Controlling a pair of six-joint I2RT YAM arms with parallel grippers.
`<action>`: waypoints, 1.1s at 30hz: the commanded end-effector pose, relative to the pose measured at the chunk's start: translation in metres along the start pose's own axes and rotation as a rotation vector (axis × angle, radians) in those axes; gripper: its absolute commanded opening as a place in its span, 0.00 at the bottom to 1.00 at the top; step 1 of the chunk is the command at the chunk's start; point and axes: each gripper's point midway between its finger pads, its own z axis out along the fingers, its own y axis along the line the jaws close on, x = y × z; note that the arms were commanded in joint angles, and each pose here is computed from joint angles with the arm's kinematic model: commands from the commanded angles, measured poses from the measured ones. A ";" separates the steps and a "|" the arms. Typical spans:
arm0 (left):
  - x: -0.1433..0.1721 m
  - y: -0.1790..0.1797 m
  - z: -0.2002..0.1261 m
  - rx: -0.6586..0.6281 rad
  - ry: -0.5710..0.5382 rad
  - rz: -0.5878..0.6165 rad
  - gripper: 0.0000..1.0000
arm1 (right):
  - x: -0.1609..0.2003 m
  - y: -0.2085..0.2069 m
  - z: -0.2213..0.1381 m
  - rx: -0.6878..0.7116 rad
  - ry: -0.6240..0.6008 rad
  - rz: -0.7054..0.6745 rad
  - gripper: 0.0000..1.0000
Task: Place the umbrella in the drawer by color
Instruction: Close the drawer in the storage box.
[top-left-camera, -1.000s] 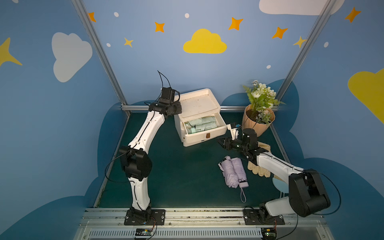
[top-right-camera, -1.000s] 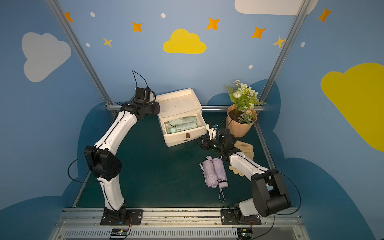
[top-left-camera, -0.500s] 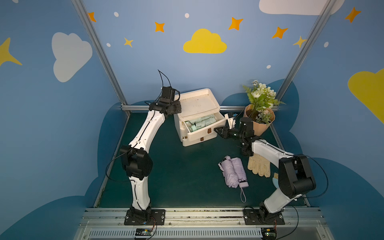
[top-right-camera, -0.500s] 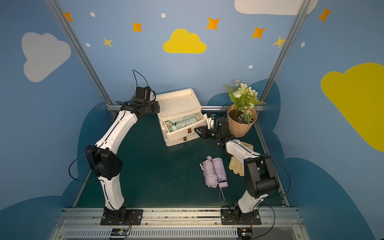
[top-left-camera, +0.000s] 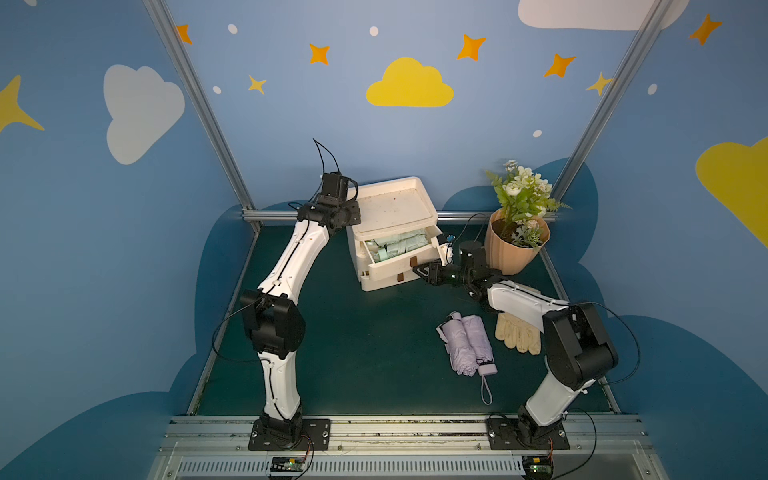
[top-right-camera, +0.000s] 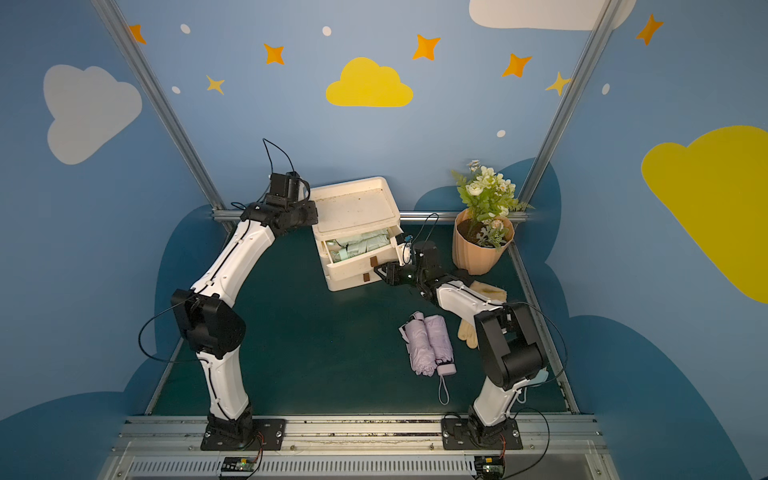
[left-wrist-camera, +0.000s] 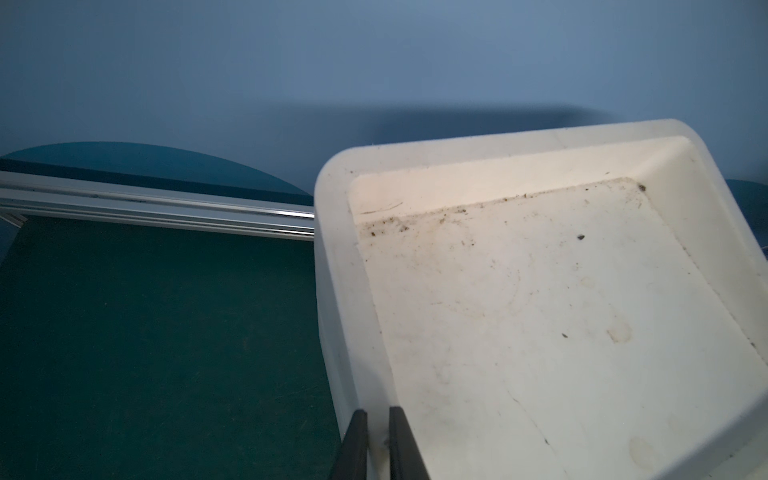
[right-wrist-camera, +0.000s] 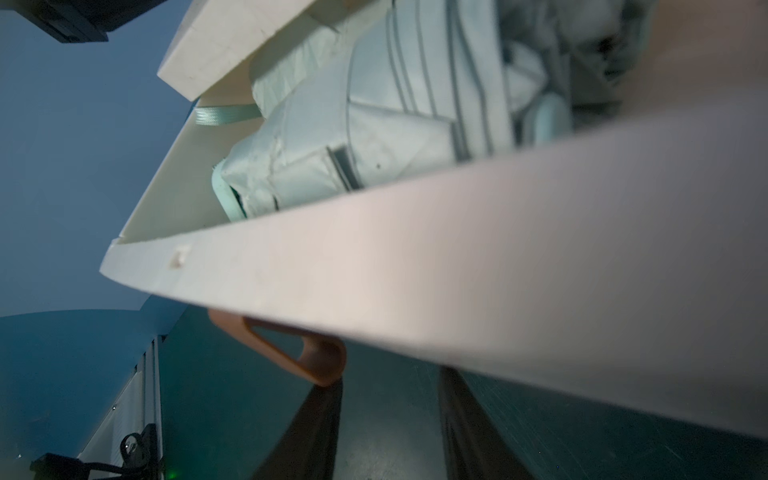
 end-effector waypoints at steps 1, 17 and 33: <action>0.052 -0.015 0.027 0.053 0.175 0.028 0.13 | -0.042 0.030 -0.008 -0.027 -0.185 -0.095 0.41; 0.052 -0.014 0.027 0.053 0.175 0.025 0.13 | -0.053 0.070 -0.005 -0.074 -0.245 -0.130 0.41; 0.055 -0.013 0.028 0.043 0.179 0.027 0.13 | -0.066 0.065 0.008 -0.028 -0.315 -0.209 0.38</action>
